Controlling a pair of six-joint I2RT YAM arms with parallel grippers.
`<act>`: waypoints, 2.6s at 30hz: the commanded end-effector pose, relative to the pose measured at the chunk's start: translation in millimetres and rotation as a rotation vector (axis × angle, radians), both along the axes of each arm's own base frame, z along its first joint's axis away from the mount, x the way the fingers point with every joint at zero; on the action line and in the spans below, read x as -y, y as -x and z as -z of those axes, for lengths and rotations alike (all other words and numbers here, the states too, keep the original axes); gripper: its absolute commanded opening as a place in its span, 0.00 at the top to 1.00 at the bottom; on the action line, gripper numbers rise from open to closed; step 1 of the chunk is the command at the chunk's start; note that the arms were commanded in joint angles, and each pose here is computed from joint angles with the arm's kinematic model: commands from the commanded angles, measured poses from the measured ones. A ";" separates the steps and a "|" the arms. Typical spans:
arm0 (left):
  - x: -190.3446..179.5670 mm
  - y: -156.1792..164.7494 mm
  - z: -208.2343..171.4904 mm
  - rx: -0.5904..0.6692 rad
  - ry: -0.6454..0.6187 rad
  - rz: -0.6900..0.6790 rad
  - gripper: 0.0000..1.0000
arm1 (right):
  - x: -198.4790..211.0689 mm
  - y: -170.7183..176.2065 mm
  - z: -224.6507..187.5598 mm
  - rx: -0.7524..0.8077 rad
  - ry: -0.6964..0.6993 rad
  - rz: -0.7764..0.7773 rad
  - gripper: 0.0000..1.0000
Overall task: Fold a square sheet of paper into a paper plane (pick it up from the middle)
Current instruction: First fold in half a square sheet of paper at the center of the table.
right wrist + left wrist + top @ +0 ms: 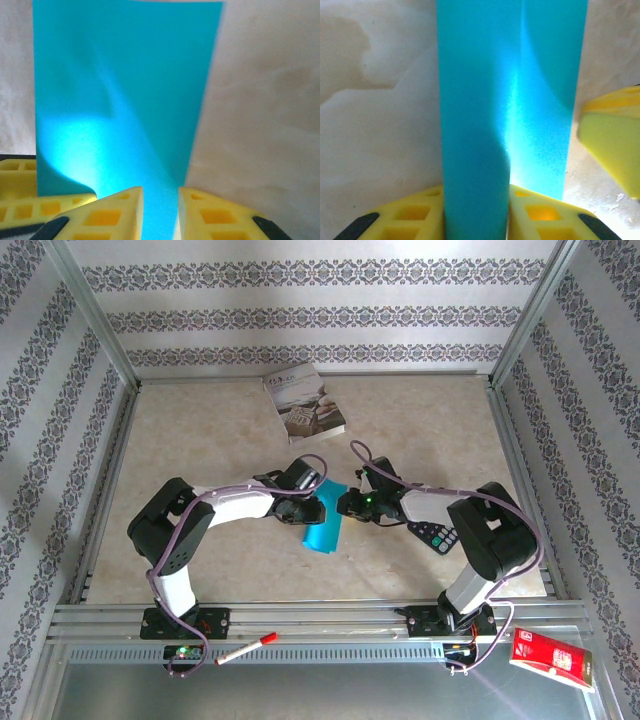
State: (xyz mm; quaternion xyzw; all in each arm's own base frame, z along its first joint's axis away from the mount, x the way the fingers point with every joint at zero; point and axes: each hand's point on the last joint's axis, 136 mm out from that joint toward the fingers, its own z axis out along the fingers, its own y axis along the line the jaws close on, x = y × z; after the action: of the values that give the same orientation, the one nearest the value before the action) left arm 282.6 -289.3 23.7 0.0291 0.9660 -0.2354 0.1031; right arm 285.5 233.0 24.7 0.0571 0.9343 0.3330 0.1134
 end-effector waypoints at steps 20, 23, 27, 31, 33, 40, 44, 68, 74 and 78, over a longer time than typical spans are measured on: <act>2.0 11.6 -8.3 -0.042 0.209 -0.069 0.87 | 23.7 9.7 -11.6 -0.010 0.068 -0.091 0.66; 0.9 12.1 -8.6 -0.042 0.210 -0.073 0.87 | 23.0 7.5 -11.4 -0.013 0.073 -0.096 0.66; -0.3 12.4 -7.6 -0.045 0.192 -0.058 0.87 | 20.8 3.2 -12.5 -0.011 0.072 -0.098 0.66; -3.1 13.9 -5.8 -0.046 0.166 -0.042 0.86 | 17.7 -2.6 -10.0 -0.017 0.074 -0.096 0.66; -4.4 15.5 -4.1 -0.053 0.156 -0.038 0.86 | 15.0 -8.0 -9.0 -0.018 0.070 -0.093 0.67; -7.6 18.2 -0.8 -0.061 0.133 -0.028 0.86 | 0.4 -28.4 -7.7 -0.007 0.042 -0.080 0.69; -10.0 20.0 0.6 -0.064 0.119 -0.021 0.86 | -1.7 -34.2 -5.6 -0.005 0.047 -0.075 0.70; -13.3 23.4 2.4 -0.073 0.071 0.031 0.86 | -4.0 -41.0 14.6 -0.039 0.086 -0.062 0.75; -15.4 25.9 5.7 -0.092 0.045 0.050 0.85 | -5.5 -39.1 19.0 -0.052 0.085 -0.072 0.77; -17.4 27.3 7.9 -0.098 0.028 0.059 0.84 | -7.7 -39.5 20.4 -0.056 0.085 -0.077 0.78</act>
State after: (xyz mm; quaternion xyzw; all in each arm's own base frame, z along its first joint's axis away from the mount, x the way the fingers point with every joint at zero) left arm 257.1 -280.7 21.5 0.0379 0.9583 -0.2765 0.0610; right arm 323.2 232.6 17.3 0.0310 0.9500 0.2995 0.0832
